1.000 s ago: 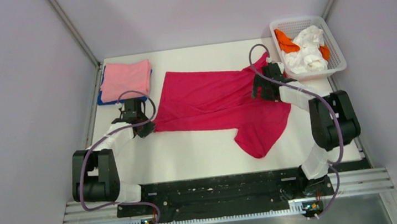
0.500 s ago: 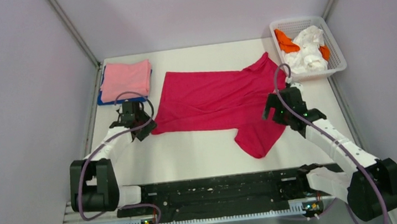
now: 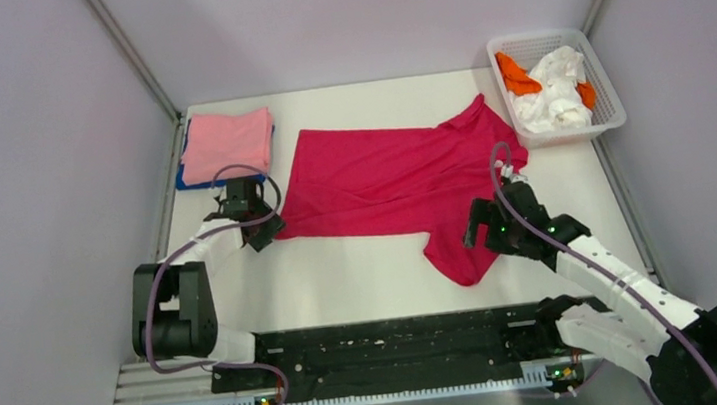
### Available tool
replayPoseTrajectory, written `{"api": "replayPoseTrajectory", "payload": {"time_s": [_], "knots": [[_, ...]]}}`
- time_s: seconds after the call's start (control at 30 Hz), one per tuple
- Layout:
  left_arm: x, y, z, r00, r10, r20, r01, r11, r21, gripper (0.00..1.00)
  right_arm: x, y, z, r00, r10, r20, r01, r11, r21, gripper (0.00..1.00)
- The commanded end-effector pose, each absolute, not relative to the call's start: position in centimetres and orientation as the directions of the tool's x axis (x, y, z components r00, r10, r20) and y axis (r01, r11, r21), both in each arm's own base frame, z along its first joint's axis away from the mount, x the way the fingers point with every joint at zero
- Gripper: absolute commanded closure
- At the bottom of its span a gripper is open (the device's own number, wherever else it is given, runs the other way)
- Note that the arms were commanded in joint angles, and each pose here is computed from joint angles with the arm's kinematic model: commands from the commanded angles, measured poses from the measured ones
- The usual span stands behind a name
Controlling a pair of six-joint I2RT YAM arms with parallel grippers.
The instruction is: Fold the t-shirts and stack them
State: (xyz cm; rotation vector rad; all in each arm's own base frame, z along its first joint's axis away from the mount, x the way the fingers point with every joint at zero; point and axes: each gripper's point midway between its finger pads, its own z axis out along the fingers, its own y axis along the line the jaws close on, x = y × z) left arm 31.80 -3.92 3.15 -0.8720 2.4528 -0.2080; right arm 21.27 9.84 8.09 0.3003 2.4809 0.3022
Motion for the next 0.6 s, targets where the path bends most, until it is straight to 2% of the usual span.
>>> {"api": "replayPoseTrajectory", "payload": {"time_s": [0.0,0.23,0.57], "knots": [[34.7,-4.0,6.0,-0.587,-0.643,-0.492,-0.514,0.766,-0.387,0.48,19.4,11.3,7.0,-0.827,0.292,-0.481,0.151,0.939,0.31,0.03],[34.6,-4.0,6.4,-0.585,-0.647,-0.488,-0.512,0.762,-0.396,0.48,17.4,12.5,5.3,-0.876,0.228,-0.424,0.128,0.96,0.25,0.08],[34.2,-3.2,7.4,-0.558,-0.645,-0.522,-0.519,0.762,-0.388,0.48,16.5,12.9,2.3,-0.913,0.184,-0.364,0.137,0.979,0.152,0.27]]}}
